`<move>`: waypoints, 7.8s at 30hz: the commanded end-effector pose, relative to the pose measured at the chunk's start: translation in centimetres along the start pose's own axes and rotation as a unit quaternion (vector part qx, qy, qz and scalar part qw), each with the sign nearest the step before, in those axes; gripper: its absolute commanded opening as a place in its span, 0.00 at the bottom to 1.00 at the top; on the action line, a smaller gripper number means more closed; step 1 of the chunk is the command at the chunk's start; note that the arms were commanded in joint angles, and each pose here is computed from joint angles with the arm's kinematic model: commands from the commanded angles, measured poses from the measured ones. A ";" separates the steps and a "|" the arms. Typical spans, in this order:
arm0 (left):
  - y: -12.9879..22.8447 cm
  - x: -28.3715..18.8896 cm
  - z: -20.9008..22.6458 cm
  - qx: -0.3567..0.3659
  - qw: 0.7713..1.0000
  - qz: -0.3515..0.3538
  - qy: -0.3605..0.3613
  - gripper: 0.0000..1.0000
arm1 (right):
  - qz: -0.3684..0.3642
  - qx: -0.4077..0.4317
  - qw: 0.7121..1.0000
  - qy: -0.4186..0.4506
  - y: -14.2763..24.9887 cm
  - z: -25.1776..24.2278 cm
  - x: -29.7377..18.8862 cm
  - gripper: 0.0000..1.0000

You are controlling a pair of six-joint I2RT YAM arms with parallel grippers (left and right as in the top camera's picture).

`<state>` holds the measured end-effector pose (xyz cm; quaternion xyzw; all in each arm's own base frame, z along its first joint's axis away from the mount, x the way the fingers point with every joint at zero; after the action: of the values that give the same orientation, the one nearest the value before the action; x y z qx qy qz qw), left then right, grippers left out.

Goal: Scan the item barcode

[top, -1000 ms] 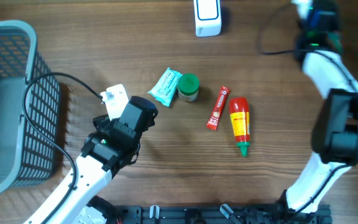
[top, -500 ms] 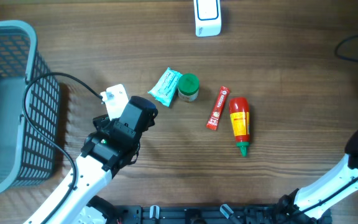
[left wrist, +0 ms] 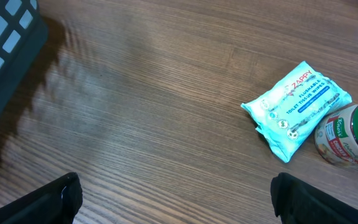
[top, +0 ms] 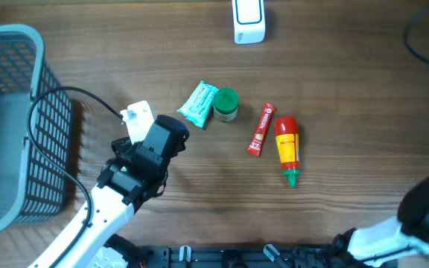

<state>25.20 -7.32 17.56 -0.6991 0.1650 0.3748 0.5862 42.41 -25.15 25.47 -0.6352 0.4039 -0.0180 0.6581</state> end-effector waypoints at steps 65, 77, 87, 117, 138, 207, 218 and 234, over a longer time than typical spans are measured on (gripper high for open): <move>-0.1 0.0 0.1 0.005 1.000 -0.006 -0.007 1.00 | 0.428 0.272 0.861 -0.048 25.9 21.3 -12.3 1.00; -0.1 0.0 0.1 0.005 1.000 -0.007 -0.007 1.00 | 0.257 0.295 0.914 -0.106 14.6 14.9 -20.4 1.00; -0.1 0.0 0.1 0.005 1.000 -0.007 -0.007 1.00 | 0.327 0.063 0.882 -0.333 17.4 18.4 -24.0 1.00; -0.1 0.0 0.1 0.005 1.000 -0.006 -0.007 1.00 | 0.443 -0.060 0.869 -0.213 35.0 19.4 -21.5 0.04; -0.1 0.0 0.1 0.005 1.000 -0.007 -0.007 1.00 | 0.347 -0.028 0.844 -0.407 29.3 30.1 -23.5 0.04; -0.1 0.0 0.1 0.005 1.000 -0.007 -0.007 1.00 | 0.440 -0.357 0.605 -0.559 30.5 24.8 -18.5 0.28; -0.1 0.0 0.1 0.005 1.000 -0.006 -0.007 1.00 | 0.281 -0.288 0.589 -0.701 20.7 25.0 -27.6 0.28; -0.1 0.0 0.1 0.005 1.000 -0.006 -0.007 1.00 | 0.257 -0.117 0.477 -0.832 16.4 23.9 -35.1 0.21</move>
<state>25.20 -7.32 17.56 -0.6991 0.1650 0.3748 0.5862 24.06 16.15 24.00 -0.2929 -0.1308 0.7539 0.5734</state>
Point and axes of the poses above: each gripper's point midway between its finger pads, its own x axis out along the fingers, its own z axis along the line the jaws close on, y = z × x, the point moved 4 cm from there along -x, back along the fingers
